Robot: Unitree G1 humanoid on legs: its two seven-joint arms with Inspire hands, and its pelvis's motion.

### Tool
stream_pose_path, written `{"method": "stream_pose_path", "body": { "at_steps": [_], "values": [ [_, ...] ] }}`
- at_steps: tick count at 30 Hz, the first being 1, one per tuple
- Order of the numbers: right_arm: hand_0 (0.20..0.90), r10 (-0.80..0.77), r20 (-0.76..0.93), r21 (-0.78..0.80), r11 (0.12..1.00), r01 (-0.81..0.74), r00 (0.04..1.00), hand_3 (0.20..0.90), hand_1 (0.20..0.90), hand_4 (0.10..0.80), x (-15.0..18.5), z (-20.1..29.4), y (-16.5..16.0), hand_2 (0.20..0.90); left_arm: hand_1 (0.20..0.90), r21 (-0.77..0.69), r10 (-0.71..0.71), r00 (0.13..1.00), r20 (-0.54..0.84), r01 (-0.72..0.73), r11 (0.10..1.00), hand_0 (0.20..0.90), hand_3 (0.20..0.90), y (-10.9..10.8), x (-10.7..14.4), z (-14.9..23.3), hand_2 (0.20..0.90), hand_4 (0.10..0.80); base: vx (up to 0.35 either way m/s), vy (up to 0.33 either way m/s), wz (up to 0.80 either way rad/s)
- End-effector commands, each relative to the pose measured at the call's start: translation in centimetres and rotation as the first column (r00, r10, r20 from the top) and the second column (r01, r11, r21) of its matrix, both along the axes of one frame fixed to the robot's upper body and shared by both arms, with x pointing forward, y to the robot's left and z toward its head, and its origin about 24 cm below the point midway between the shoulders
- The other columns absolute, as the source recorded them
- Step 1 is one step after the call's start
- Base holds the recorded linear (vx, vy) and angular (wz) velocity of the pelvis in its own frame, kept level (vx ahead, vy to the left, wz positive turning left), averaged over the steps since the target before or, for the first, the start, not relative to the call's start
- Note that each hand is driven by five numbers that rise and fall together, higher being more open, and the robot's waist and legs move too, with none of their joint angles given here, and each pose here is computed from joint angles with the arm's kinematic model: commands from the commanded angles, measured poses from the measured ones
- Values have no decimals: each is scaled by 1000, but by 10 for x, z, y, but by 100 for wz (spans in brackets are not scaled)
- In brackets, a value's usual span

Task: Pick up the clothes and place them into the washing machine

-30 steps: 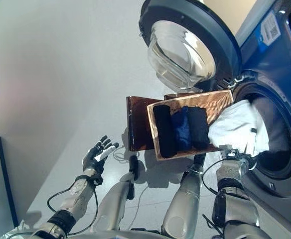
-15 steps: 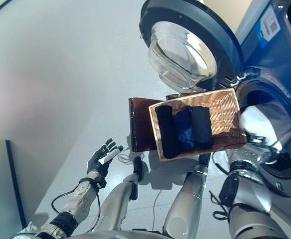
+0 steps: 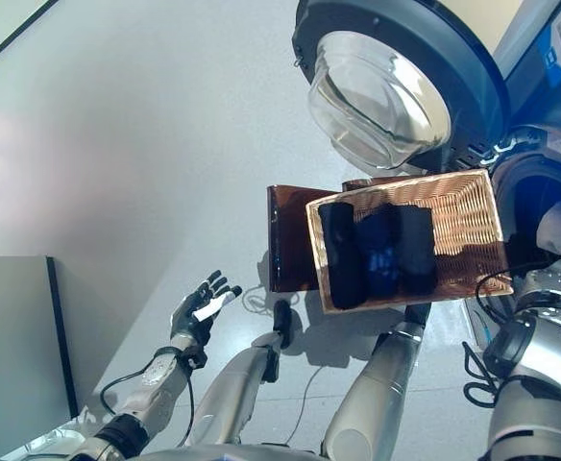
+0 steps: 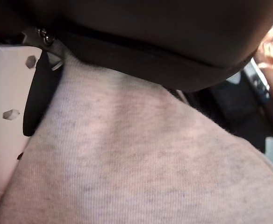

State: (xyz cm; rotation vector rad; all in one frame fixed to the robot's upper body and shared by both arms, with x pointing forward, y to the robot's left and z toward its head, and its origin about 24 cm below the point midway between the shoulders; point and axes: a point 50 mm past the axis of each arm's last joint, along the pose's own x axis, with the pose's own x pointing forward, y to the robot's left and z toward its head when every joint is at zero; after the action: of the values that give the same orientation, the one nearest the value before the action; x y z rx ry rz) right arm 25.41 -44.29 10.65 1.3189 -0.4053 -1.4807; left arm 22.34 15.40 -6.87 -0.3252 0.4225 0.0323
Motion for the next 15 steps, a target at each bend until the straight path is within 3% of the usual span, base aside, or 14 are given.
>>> {"method": "stream_pose_path", "body": {
  "at_steps": [1,15],
  "values": [
    [200,-191,62,-139,970,198,980,200,200,300,-34,53,-37,200,900,66,50,997,52,-53,996,900,900,29,-5,9,900,800,-23,-1,-5],
    [208,-190,60,-124,973,196,980,208,208,306,-27,52,-30,208,900,75,90,995,36,-93,993,900,900,40,-9,7,900,800,-8,0,-2]
  ]
}}
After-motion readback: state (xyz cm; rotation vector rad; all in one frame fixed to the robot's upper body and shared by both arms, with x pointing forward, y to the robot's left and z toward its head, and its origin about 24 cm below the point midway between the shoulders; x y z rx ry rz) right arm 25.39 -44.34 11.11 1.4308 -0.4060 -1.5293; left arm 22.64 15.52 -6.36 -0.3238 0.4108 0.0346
